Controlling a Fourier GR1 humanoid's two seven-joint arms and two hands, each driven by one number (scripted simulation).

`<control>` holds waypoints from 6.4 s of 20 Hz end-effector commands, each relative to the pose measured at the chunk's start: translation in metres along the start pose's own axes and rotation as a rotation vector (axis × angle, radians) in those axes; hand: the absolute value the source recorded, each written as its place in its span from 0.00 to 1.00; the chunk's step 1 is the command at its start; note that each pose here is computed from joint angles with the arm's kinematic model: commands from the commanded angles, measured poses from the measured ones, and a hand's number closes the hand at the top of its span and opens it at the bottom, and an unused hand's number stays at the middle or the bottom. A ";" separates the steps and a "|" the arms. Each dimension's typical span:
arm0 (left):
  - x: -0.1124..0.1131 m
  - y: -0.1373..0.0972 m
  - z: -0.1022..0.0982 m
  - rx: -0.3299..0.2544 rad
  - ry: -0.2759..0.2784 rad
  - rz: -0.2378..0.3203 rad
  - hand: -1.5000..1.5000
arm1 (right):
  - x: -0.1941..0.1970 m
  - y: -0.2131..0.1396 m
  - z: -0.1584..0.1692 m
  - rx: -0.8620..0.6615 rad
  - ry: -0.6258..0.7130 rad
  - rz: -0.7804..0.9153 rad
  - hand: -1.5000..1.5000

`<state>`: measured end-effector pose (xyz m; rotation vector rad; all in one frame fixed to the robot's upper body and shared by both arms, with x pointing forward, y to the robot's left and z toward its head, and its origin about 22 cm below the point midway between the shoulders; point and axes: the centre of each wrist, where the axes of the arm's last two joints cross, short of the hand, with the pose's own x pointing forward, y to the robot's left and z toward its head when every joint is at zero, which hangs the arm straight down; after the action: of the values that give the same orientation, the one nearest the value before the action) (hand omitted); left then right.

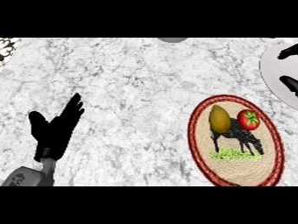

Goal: Pick the tomato from the placemat and place it in the plate

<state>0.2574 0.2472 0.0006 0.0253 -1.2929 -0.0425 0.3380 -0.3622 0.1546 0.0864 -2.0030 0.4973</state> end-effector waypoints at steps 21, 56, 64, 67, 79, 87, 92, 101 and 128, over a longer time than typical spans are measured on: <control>-0.034 -0.033 0.008 -0.040 0.097 0.030 0.50 | -0.015 -0.049 -0.024 0.676 0.131 0.467 0.00; -0.029 -0.016 0.011 -0.001 0.113 0.042 0.50 | -0.103 0.059 0.011 0.800 0.261 0.722 0.00; -0.041 -0.024 0.004 -0.017 0.113 0.040 0.50 | -0.115 0.075 -0.006 0.849 0.278 0.722 0.00; -0.040 -0.012 0.025 -0.004 0.105 0.049 0.50 | -0.123 0.075 0.008 0.955 0.246 0.804 1.00; -0.028 -0.010 0.018 -0.003 0.112 0.049 0.50 | -0.122 0.092 0.018 0.825 0.149 0.846 1.00; -0.048 0.004 0.032 0.099 0.136 0.072 0.50 | -0.112 0.106 0.123 0.471 0.177 0.745 1.00; -0.059 0.010 0.036 0.098 0.127 0.072 0.50 | -0.066 0.086 0.133 0.208 0.022 0.705 1.00; -0.027 -0.009 0.010 0.029 0.105 0.053 0.50 | -0.018 0.062 0.163 -0.174 0.167 0.505 1.00; -0.027 -0.034 0.003 -0.058 0.069 0.015 0.50 | -0.081 -0.090 0.055 -0.574 0.184 0.531 1.00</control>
<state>0.2445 0.2250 -0.0208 -0.0318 -1.2535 -0.0616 0.3442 -0.4716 0.0743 -0.8196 -1.9045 0.2302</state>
